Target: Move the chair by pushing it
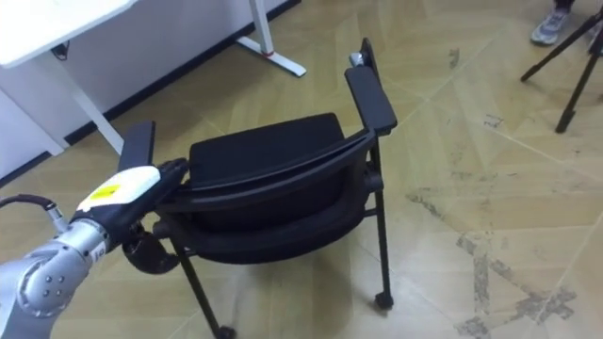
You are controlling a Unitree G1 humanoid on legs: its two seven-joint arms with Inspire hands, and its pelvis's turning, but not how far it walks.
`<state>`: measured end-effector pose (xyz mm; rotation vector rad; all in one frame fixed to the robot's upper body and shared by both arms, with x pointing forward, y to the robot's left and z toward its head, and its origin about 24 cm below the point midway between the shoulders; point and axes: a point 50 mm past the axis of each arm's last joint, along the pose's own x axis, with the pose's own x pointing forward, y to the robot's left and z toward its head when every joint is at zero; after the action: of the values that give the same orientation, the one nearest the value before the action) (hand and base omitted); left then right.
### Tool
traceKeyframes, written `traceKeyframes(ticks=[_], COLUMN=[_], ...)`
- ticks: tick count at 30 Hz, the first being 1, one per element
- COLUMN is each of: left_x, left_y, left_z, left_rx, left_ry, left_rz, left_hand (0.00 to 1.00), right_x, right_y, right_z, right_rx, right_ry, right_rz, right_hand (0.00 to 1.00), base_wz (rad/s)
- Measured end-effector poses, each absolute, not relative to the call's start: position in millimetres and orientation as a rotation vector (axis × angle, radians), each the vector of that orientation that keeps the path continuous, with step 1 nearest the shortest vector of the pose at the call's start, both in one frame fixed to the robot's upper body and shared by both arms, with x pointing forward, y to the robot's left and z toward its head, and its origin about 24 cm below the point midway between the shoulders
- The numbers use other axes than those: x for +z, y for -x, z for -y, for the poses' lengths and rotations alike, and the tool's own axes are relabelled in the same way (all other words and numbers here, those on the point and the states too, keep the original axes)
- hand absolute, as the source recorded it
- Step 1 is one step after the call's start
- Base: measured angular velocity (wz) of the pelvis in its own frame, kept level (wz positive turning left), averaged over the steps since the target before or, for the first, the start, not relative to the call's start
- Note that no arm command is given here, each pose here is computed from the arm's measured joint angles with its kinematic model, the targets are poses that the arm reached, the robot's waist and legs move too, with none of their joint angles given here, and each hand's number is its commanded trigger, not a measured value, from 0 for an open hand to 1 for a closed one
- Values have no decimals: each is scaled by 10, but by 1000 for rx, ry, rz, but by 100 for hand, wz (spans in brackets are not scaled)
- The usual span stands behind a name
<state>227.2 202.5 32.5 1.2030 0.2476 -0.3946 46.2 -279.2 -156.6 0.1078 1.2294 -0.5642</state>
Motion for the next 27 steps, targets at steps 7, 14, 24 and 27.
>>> traceKeyframes(ticks=[7, 14, 24, 27], left_x=[312, 292, 295, 288], left_y=[-2374, -2364, -2367, -2354], left_z=[-2077, -2094, -2076, -2079], left_rx=[-332, -305, -297, -287], left_ry=[-1210, -1231, -1231, -1232], left_rz=[-240, -226, -206, -201], left_hand=[100, 100, 100, 100], right_x=[-1570, -1563, -1572, -1575], right_y=[-421, -455, -503, -499], right_z=[2794, 2796, 2745, 2739], right_rx=[-586, -588, -565, -569], right_ry=[-107, -103, -137, -143], right_rz=[-1246, -1230, -1211, -1212], right_hand=[0, 0, 0, 0], base_wz=[-4, -5, 0, 0])
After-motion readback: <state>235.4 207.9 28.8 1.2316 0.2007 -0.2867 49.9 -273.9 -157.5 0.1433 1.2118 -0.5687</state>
